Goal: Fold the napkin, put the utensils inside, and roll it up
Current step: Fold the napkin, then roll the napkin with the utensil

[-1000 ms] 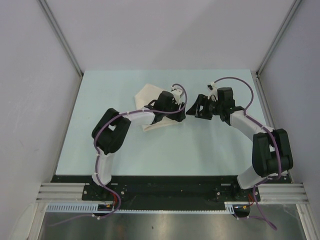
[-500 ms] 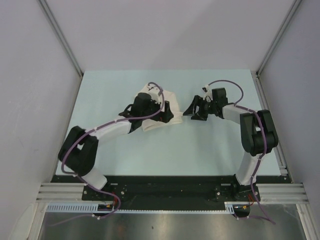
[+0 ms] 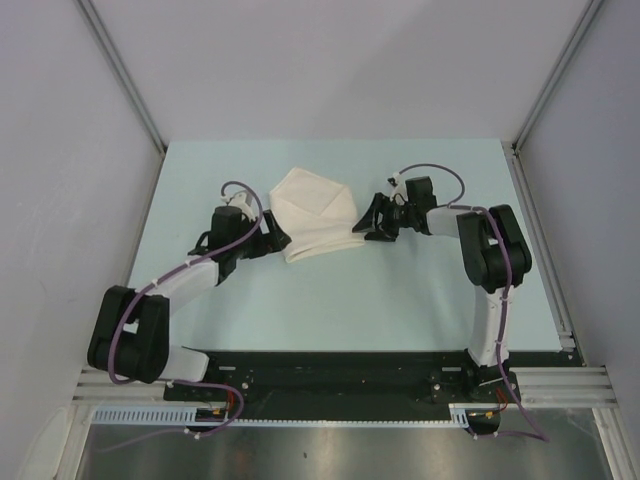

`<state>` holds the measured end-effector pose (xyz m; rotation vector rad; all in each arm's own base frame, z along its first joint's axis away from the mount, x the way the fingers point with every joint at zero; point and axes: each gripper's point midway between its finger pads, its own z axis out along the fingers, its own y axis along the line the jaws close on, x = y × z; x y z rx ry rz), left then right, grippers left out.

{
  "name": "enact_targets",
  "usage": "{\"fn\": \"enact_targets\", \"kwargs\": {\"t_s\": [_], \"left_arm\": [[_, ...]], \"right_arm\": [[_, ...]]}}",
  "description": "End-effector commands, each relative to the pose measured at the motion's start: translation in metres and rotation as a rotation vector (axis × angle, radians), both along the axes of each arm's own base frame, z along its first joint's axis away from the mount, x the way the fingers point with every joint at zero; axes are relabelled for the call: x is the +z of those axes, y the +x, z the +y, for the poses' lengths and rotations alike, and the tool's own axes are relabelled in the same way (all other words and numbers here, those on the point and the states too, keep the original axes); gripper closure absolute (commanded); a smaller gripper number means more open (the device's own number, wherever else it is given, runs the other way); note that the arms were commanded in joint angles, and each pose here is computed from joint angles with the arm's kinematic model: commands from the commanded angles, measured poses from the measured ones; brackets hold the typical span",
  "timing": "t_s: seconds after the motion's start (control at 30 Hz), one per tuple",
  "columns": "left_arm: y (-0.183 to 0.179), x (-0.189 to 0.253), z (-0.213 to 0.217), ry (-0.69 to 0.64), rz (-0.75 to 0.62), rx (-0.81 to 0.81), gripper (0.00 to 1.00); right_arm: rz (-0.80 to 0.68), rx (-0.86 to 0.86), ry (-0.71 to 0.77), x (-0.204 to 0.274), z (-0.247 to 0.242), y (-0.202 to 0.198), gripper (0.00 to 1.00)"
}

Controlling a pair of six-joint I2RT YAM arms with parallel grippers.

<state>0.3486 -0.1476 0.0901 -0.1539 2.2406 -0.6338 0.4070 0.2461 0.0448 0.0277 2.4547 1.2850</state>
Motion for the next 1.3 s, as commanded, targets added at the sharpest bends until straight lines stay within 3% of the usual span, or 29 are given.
{"fn": "enact_targets", "kwargs": {"t_s": [0.0,0.27,0.37,0.47,0.6,0.63,0.7,1.0,1.27], "left_arm": [[-0.006,0.012,0.002,-0.065,-0.031,0.015,0.09],[-0.015,0.003,0.008,-0.070,-0.018,0.025,0.17],[-0.018,0.003,0.009,-0.072,-0.023,0.025,0.22],[-0.020,0.002,0.011,-0.069,-0.020,0.027,0.25],[-0.025,-0.003,0.015,-0.068,-0.006,0.040,0.25],[-0.026,-0.004,0.016,-0.070,-0.006,0.042,0.25],[-0.029,-0.006,0.017,-0.076,0.003,0.053,0.25],[-0.032,-0.023,0.016,-0.150,0.044,0.089,0.26],[-0.003,-0.015,0.003,-0.300,0.010,0.100,0.33]], "right_arm": [[-0.010,-0.015,-0.015,-0.008,0.003,0.011,0.36],[0.032,-0.041,-0.037,-0.025,0.005,0.011,0.41],[0.052,-0.060,-0.062,-0.032,0.004,0.011,0.48],[0.073,-0.058,-0.081,-0.038,0.006,0.009,0.58],[0.098,-0.047,-0.089,-0.042,0.010,0.001,0.81],[0.104,-0.044,-0.094,-0.043,0.011,-0.003,0.91],[0.111,-0.041,-0.103,-0.044,0.012,-0.009,1.00],[0.135,-0.069,-0.161,-0.039,0.002,-0.053,1.00],[0.167,-0.086,-0.225,-0.042,-0.015,-0.085,1.00]]}}
